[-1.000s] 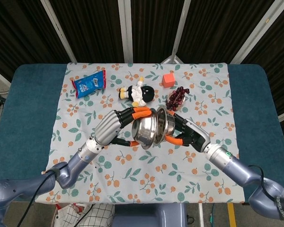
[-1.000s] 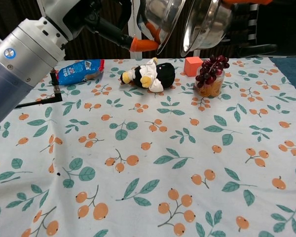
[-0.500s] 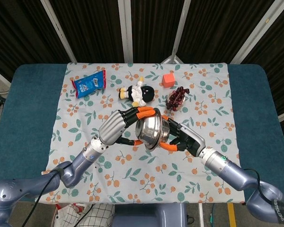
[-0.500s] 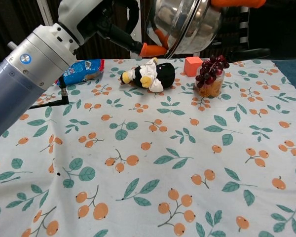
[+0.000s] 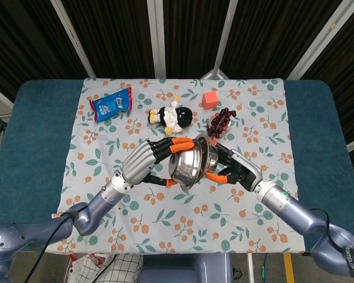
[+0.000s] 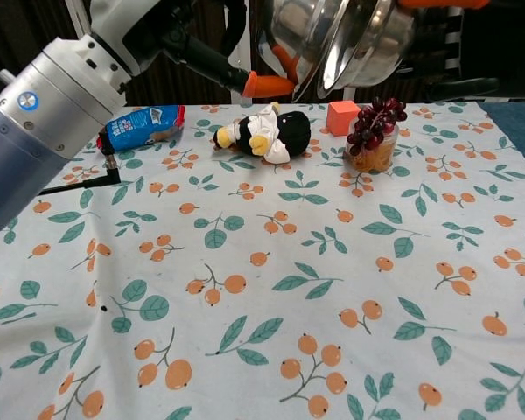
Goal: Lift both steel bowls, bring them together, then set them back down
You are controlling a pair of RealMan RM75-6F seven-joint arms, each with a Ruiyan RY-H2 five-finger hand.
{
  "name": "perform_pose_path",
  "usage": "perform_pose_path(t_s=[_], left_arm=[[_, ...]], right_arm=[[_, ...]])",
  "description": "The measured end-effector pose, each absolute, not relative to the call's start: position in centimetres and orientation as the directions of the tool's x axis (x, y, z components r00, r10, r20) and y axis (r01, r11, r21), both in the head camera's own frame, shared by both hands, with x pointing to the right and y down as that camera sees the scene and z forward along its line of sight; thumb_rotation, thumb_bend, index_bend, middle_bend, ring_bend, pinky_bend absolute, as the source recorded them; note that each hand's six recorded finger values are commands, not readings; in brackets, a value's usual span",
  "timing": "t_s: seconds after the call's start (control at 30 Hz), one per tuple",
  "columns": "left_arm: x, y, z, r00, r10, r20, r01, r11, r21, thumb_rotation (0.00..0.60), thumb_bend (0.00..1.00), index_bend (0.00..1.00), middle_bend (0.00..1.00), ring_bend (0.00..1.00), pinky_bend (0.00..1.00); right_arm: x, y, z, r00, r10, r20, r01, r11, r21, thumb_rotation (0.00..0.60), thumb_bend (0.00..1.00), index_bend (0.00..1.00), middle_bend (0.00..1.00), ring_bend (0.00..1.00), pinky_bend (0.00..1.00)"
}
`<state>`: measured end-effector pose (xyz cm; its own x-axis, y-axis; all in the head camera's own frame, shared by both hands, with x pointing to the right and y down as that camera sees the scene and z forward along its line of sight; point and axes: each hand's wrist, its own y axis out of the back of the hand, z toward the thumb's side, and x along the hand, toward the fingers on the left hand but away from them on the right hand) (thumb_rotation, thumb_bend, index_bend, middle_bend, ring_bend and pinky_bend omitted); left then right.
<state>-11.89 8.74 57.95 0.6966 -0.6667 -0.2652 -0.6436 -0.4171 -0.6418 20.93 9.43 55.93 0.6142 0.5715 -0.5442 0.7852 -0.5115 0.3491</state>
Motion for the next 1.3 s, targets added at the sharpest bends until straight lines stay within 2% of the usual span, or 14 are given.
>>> perform_pose_path(t_s=[0.27, 0.43, 0.63, 0.73, 0.87, 0.97, 1.07, 1.2, 1.3], left_arm=[[-13.0, 8.7, 56.6, 0.694, -0.676, -0.248, -0.636, -0.413, -0.652, 0.600, 0.42, 0.56, 0.62, 0.51, 0.71], [-13.9, 8.9, 56.6, 0.709, -0.679, -0.193, -0.586, -0.414, -0.697, 0.600, 0.42, 0.56, 0.62, 0.51, 0.71], [-14.4, 9.9, 58.2, 0.730, -0.684, -0.013, -0.446, -0.462, -0.766, 0.600, 0.42, 0.56, 0.62, 0.51, 0.71], [-14.8, 10.8, 59.2, 0.733, -0.671, 0.114, -0.378, -0.541, -0.752, 0.600, 0.42, 0.56, 0.62, 0.51, 0.70], [-15.9, 11.8, 60.9, 0.716, -0.639, 0.281, -0.274, -0.627, -0.729, 0.600, 0.42, 0.56, 0.62, 0.51, 0.70], [-16.9, 12.4, 61.9, 0.699, -0.616, 0.363, -0.196, -0.654, -0.731, 0.600, 0.42, 0.56, 0.62, 0.51, 0.70], [-17.8, 13.3, 63.1, 0.680, -0.583, 0.445, -0.114, -0.684, -0.721, 0.600, 0.42, 0.55, 0.62, 0.51, 0.70], [-19.0, 14.3, 63.9, 0.661, -0.555, 0.505, -0.023, -0.687, -0.726, 0.600, 0.42, 0.54, 0.61, 0.50, 0.69], [-19.9, 15.2, 64.5, 0.645, -0.538, 0.543, 0.041, -0.685, -0.728, 0.600, 0.42, 0.53, 0.59, 0.49, 0.67]], right_arm=[[24.3, 7.8, 56.6, 0.544, 0.625, -0.560, 0.826, -0.515, 0.228, 0.600, 0.36, 0.95, 0.83, 0.89, 1.00], [26.1, 7.2, 57.1, 0.509, 0.657, -0.557, 0.803, -0.595, 0.032, 0.600, 0.36, 0.95, 0.83, 0.89, 1.00], [28.0, 7.0, 58.2, 0.462, 0.713, -0.528, 0.624, -0.684, -0.378, 0.600, 0.36, 0.95, 0.83, 0.89, 1.00], [29.0, 7.4, 59.3, 0.433, 0.737, -0.519, 0.439, -0.675, -0.593, 0.600, 0.36, 0.95, 0.83, 0.89, 1.00], [30.8, 8.5, 61.4, 0.382, 0.755, -0.532, 0.121, -0.612, -0.782, 0.600, 0.36, 0.95, 0.83, 0.89, 1.00], [32.1, 10.0, 63.4, 0.347, 0.758, -0.552, -0.094, -0.558, -0.825, 0.600, 0.36, 0.95, 0.83, 0.89, 1.00], [33.4, 11.8, 65.7, 0.321, 0.754, -0.573, -0.274, -0.506, -0.818, 0.600, 0.36, 0.95, 0.83, 0.89, 1.00], [33.9, 14.5, 68.4, 0.322, 0.737, -0.594, -0.420, -0.451, -0.787, 0.600, 0.36, 0.92, 0.83, 0.87, 1.00], [33.7, 16.2, 69.6, 0.336, 0.719, -0.608, -0.460, -0.438, -0.772, 0.600, 0.36, 0.90, 0.81, 0.84, 1.00]])
